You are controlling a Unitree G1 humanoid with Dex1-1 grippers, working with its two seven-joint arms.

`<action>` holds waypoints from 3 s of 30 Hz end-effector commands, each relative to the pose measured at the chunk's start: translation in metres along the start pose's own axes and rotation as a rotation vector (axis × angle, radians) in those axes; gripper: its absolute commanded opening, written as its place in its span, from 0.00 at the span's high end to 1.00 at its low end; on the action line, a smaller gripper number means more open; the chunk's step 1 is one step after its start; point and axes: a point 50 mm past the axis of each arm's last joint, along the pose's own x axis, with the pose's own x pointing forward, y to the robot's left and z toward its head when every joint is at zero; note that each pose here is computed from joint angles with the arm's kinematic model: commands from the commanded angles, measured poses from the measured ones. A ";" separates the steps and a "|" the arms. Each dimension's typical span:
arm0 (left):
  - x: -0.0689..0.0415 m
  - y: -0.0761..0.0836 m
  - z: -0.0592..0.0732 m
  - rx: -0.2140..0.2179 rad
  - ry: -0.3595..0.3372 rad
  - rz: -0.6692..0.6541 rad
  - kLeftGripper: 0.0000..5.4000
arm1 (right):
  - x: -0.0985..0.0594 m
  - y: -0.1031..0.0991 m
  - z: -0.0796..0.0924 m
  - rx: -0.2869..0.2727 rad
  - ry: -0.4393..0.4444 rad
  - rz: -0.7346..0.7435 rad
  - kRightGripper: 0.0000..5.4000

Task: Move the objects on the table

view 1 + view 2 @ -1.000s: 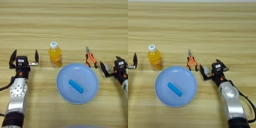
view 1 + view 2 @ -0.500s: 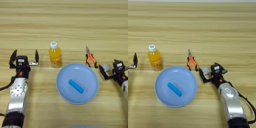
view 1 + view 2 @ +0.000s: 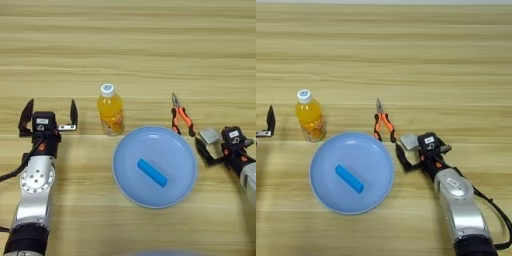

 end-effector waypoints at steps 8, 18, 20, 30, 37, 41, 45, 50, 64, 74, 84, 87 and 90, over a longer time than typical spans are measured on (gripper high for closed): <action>0.000 -0.002 0.001 0.014 0.005 -0.009 0.00 | 0.003 -0.001 -0.005 0.013 0.060 0.013 0.00; 0.000 -0.002 0.001 0.013 0.004 -0.009 0.00 | 0.006 0.001 -0.006 0.030 0.080 0.025 0.07; 0.000 -0.002 0.001 0.013 0.004 -0.009 0.00 | 0.006 0.001 -0.006 0.030 0.082 0.029 0.11; 0.000 -0.002 0.001 0.012 0.004 -0.007 0.00 | 0.005 0.001 -0.007 0.036 0.086 0.036 0.30; 0.000 -0.002 0.001 0.012 0.005 -0.006 0.00 | 0.005 0.000 -0.007 0.039 0.086 0.035 0.45; 0.001 -0.003 0.001 0.012 0.005 -0.007 0.00 | 0.006 0.000 -0.007 0.038 0.086 0.036 0.52; 0.001 -0.003 0.000 0.012 0.006 -0.006 0.00 | 0.005 0.000 -0.006 0.037 0.075 0.033 0.54; 0.001 -0.003 0.000 0.013 0.006 -0.005 0.00 | 0.003 -0.002 0.001 0.027 0.034 0.006 0.54; 0.002 -0.001 0.000 0.016 0.008 -0.004 0.00 | -0.009 0.018 0.041 0.016 -0.191 0.023 0.54; 0.002 -0.001 0.000 0.018 0.008 -0.004 0.00 | -0.017 0.046 0.045 -0.006 -0.219 0.156 0.54; 0.001 -0.001 0.000 0.018 0.007 -0.004 0.00 | -0.022 0.072 0.038 -0.026 -0.188 0.270 0.54; 0.001 -0.001 0.000 0.017 0.007 -0.005 0.00 | -0.022 0.080 0.030 -0.040 -0.149 0.298 0.54; 0.001 -0.002 0.000 0.017 0.007 -0.005 0.00 | -0.021 0.084 0.024 -0.044 -0.121 0.316 0.54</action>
